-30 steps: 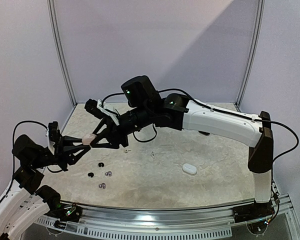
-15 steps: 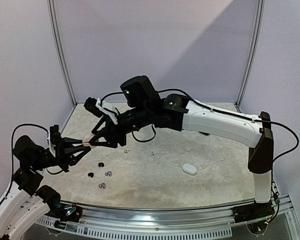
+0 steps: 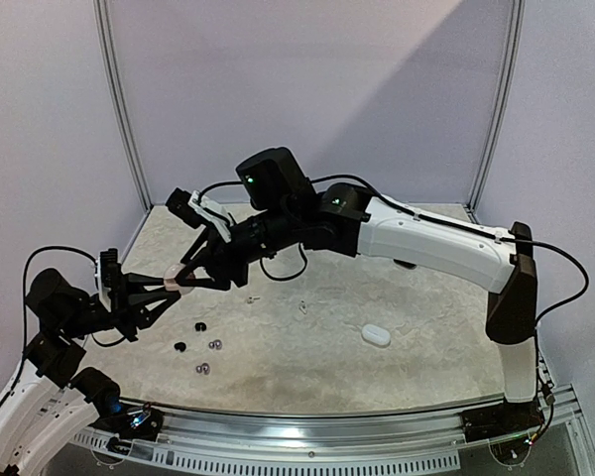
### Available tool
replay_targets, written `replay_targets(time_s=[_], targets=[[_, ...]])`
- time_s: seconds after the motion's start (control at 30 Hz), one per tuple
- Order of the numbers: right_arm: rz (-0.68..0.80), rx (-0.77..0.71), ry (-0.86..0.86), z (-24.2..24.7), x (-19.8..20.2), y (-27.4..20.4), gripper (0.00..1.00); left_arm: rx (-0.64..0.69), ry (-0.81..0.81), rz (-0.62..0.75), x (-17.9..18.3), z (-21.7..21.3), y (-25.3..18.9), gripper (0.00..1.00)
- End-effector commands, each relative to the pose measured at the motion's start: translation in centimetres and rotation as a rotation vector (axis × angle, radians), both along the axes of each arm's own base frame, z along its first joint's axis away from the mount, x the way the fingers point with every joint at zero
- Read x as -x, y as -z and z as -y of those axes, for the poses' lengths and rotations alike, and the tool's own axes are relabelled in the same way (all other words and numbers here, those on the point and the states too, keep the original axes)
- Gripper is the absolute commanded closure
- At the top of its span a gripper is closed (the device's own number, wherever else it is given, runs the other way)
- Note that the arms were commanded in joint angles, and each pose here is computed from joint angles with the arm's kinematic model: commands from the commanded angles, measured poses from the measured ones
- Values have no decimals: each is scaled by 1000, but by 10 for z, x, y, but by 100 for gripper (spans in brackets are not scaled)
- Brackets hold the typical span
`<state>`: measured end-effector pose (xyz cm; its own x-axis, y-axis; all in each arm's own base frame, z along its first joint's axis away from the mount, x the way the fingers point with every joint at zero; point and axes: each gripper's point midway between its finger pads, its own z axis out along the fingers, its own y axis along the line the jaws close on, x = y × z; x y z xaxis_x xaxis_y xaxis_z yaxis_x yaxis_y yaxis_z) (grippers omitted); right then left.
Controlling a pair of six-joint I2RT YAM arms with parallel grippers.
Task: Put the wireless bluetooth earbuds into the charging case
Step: Open the charging case at the center of the board, then pick up the right earbud from the center of the board.
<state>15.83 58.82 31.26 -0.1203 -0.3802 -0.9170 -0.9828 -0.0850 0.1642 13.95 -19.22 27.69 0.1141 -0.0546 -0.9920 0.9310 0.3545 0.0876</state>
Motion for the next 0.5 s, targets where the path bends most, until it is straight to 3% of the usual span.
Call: replay_targets(time_s=[0.0,0.47], targets=[[3,-25,112,-4,-41,-4,56,-16,86,25,17,4,-2,100],[-46,-30,99,-2,-38,-9,52,33,4,-39,2,-1,-6,100]])
